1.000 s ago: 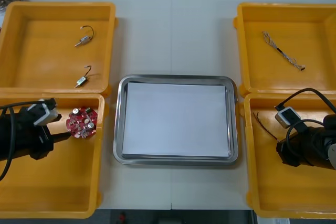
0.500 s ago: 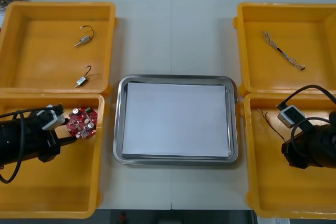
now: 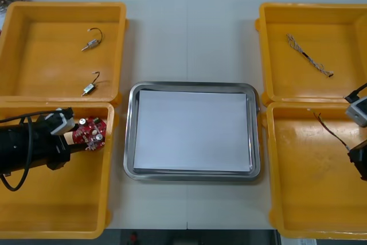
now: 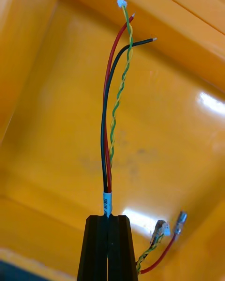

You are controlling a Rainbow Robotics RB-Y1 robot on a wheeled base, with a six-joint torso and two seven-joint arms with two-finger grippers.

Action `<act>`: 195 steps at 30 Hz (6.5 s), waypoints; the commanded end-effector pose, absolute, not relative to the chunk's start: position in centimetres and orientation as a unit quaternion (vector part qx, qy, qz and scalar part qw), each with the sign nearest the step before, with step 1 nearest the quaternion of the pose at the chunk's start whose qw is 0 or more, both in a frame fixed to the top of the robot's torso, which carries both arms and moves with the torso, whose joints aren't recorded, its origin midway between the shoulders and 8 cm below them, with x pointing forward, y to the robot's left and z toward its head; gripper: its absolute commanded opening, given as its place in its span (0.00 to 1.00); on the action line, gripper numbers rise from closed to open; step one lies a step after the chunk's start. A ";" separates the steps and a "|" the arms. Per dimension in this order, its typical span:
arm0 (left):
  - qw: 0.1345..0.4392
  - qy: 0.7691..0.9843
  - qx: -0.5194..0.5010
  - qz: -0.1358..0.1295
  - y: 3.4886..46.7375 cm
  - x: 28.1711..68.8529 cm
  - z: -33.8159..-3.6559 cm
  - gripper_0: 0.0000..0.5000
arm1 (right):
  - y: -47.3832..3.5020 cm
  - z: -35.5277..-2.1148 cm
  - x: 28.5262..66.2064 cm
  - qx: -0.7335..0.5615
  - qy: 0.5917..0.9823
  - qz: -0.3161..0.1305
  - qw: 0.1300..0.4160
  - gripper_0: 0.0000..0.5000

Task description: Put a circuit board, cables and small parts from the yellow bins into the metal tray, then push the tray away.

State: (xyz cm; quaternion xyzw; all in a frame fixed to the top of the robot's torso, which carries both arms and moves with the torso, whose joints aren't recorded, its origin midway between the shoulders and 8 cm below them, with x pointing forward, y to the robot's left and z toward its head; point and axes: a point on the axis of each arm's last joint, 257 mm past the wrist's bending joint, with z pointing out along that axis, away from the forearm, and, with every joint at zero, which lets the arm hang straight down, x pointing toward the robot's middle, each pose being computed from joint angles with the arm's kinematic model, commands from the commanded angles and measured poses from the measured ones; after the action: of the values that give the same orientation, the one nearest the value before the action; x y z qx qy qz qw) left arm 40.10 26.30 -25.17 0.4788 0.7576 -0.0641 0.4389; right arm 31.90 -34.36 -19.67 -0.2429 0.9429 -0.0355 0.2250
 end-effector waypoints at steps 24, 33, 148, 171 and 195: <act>0.426 0.750 0.501 -0.068 24.0 41.7 -25.5 1.00 | -33.3 -12.3 33.5 -0.312 0.910 -0.096 0.257 0.00; 0.422 0.754 0.499 -0.070 23.5 41.8 -26.1 1.00 | -31.9 -12.5 33.6 -0.331 0.905 -0.089 0.251 0.00; 0.400 0.785 0.463 -0.098 26.6 39.8 -22.2 1.00 | -31.0 -13.0 33.0 -0.342 0.905 -0.073 0.243 0.00; 0.392 0.768 0.498 -0.092 23.6 39.4 -25.2 1.00 | -31.1 -13.0 33.1 -0.342 0.905 -0.075 0.243 0.00; 0.386 0.773 0.497 -0.080 23.4 40.1 -25.6 1.00 | -30.9 -13.1 33.1 -0.342 0.905 -0.071 0.244 0.00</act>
State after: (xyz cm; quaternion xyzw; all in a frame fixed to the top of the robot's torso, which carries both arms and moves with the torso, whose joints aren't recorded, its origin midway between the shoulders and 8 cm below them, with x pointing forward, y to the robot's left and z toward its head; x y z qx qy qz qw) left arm 39.33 23.86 -27.13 0.5125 0.7661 -0.0789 0.3798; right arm 33.23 -31.26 -13.67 -0.3437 0.9053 -0.0620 0.2417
